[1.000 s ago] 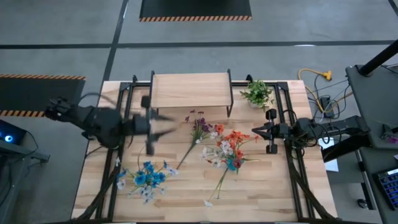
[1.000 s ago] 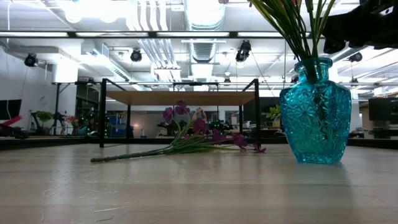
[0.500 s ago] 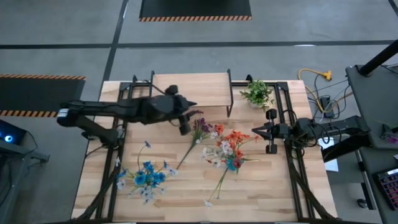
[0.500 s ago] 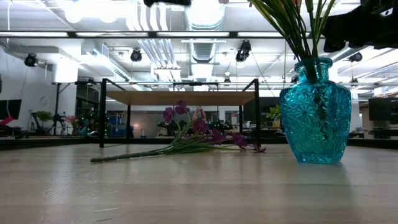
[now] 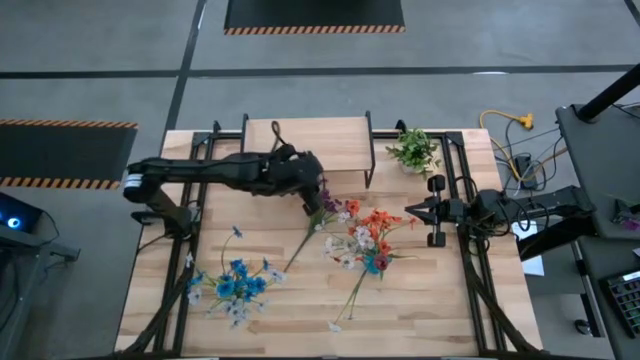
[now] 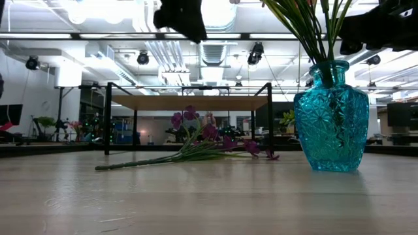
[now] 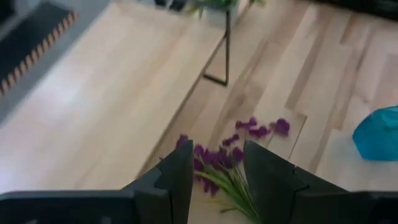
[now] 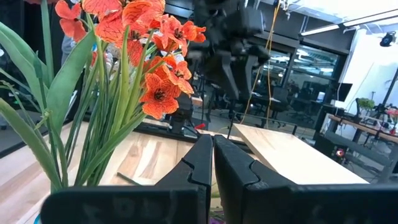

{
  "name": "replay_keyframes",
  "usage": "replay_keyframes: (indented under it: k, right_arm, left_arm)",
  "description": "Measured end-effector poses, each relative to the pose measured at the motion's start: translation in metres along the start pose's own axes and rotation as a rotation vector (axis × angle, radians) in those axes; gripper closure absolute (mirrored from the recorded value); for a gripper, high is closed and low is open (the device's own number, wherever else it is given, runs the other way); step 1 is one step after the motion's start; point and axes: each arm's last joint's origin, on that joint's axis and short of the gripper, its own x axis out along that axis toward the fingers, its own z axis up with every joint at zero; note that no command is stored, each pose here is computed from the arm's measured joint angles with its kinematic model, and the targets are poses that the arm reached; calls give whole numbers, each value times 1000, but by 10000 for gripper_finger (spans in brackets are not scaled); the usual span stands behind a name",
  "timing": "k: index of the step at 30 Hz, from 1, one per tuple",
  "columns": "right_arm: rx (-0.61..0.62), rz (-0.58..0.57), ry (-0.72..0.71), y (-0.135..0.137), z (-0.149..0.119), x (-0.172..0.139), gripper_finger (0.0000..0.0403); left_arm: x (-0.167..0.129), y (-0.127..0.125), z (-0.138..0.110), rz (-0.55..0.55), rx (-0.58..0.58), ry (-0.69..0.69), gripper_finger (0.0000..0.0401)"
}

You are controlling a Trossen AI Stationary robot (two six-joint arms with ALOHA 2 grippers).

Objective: Pick and place flowers into a vace then onto a shelf
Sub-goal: Put the violet flowers into the transparent vase

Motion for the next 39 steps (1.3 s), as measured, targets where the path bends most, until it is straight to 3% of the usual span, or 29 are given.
replay_keyframes:
  k: [11, 22, 27, 34, 39]
  right_arm:
    - [-1, 0, -1, 0, 0, 0, 394]
    - [-4, -1, -3, 0, 0, 0, 394]
    - [-3, -2, -8, 0, 1, 0, 394]
    - [-3, -3, -11, 0, 1, 0, 394]
    - [-3, -4, -12, 0, 1, 0, 394]
  left_arm:
    - [38, -4, -31, 61, -74, 146, 277]
    - [67, -9, -69, -39, -99, 256, 273]
    - [78, -13, -82, -145, -119, 273, 240]
    - [87, -12, -98, -141, -116, 295, 181]
    - [97, -13, -113, -148, -156, 285, 171]
